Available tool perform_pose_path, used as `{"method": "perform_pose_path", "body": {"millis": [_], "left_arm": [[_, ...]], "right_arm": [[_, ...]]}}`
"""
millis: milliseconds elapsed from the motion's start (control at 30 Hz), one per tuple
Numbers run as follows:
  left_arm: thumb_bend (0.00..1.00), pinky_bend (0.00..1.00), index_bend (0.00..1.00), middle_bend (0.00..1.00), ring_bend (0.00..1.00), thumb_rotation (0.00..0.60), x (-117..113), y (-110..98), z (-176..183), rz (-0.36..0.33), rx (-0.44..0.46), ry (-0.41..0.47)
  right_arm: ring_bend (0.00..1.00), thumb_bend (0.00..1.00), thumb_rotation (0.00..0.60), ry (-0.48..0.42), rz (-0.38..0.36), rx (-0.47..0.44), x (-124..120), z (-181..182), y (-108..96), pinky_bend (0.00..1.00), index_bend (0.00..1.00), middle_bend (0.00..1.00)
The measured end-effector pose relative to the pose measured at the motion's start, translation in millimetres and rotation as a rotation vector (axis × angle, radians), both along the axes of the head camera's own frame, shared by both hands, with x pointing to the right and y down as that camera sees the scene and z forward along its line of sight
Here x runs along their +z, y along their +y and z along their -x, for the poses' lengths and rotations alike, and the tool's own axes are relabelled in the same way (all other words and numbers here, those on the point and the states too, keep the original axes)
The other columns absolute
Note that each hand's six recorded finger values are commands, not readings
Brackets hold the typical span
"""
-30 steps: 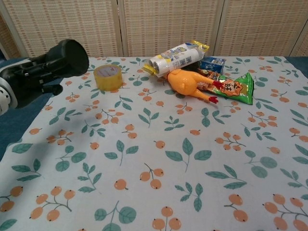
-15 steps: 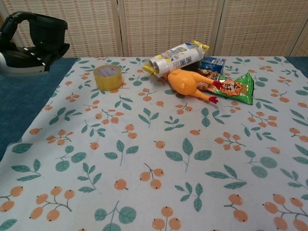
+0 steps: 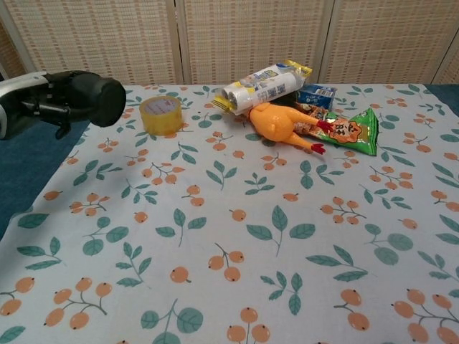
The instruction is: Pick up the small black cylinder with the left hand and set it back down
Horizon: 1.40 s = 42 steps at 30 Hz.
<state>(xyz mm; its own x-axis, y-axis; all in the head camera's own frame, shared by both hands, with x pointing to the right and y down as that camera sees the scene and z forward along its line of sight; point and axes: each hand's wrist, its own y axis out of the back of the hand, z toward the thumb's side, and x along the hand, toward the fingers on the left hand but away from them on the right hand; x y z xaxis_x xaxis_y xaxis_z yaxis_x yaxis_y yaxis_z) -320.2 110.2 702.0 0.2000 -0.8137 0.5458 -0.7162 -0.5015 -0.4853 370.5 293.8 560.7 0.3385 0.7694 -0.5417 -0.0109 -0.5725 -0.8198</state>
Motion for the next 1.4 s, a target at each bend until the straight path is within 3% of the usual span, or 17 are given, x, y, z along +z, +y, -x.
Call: {"method": "perform_pose_path", "body": {"millis": [67,167,267,400,667,800,867,1000,1033,1233,1300,1400], "left_arm": [[0.63,0.73,0.68,0.69,0.61,0.600,1.0,1.4,6.1,-0.151,0.188,-0.236],[0.63,0.70,0.68,0.69,0.61,0.600,-1.1,5.5,12.8,-0.352,0.373,-0.474],[0.62,0.69,0.68,0.69,0.61,0.600,-4.8,13.1,10.8,-0.505,0.479,-0.585],[0.62,0.70,0.68,0.69,0.61,0.600,-4.9,31.8,-13.5,-0.613,0.587,-0.585],[0.62,0.69,0.67,0.69,0.60,0.600,2.5,56.1,-35.3,-0.659,0.711,-0.670],[0.61,0.62,0.62,0.66,0.55,0.600,8.9,63.3,-41.2,-0.681,0.778,-0.740],[0.60,0.55,0.52,0.60,0.46,0.600,15.3,67.8,-44.9,-0.683,0.820,-0.771],[0.52,0.37,0.08,0.33,0.24,0.600,27.5,73.6,-45.6,-0.675,0.894,-0.806],[0.51,0.36,0.04,0.31,0.23,0.600,30.6,75.1,-45.3,-0.663,0.905,-0.805],[0.45,0.17,0.00,0.08,0.02,0.600,46.8,79.8,-45.4,-0.532,0.904,-0.753],[0.42,0.10,0.00,0.01,0.00,0.600,49.7,80.0,-44.6,-0.484,0.885,-0.726],[0.37,0.04,0.00,0.00,0.00,0.600,48.9,78.4,-42.4,-0.452,0.865,-0.706]], "right_arm": [[0.00,0.09,0.600,0.000,0.008,-0.004,1.2,0.8,0.9,0.00,0.00,0.00],[0.00,0.09,0.600,-0.002,0.019,-0.007,2.5,1.6,1.7,0.00,0.00,0.00],[0.00,0.09,0.600,0.001,0.017,-0.005,2.4,1.2,1.2,0.00,0.00,0.00],[0.00,0.09,0.600,0.003,0.020,-0.008,3.5,1.8,1.5,0.00,0.00,0.00],[0.00,0.09,0.600,0.001,0.022,-0.013,3.7,2.9,2.3,0.00,0.00,0.00],[0.00,0.09,0.600,-0.005,0.014,-0.008,0.6,1.7,1.3,0.00,0.00,0.00],[0.00,0.09,0.600,-0.009,0.011,-0.005,-0.8,0.7,0.8,0.00,0.00,0.00],[0.00,0.10,0.600,-0.011,0.010,-0.005,-0.8,0.7,0.6,0.00,0.00,0.00],[0.00,0.10,0.600,-0.011,0.010,-0.005,-0.8,0.8,0.7,0.00,0.00,0.00],[0.00,0.10,0.600,-0.013,0.006,-0.002,-1.6,0.7,0.4,0.00,0.00,0.00],[0.00,0.10,0.600,-0.013,0.005,-0.002,-1.6,0.5,0.4,0.00,0.00,0.00],[0.00,0.10,0.600,-0.012,0.007,-0.002,-1.0,0.6,0.3,0.00,0.00,0.00]]}}
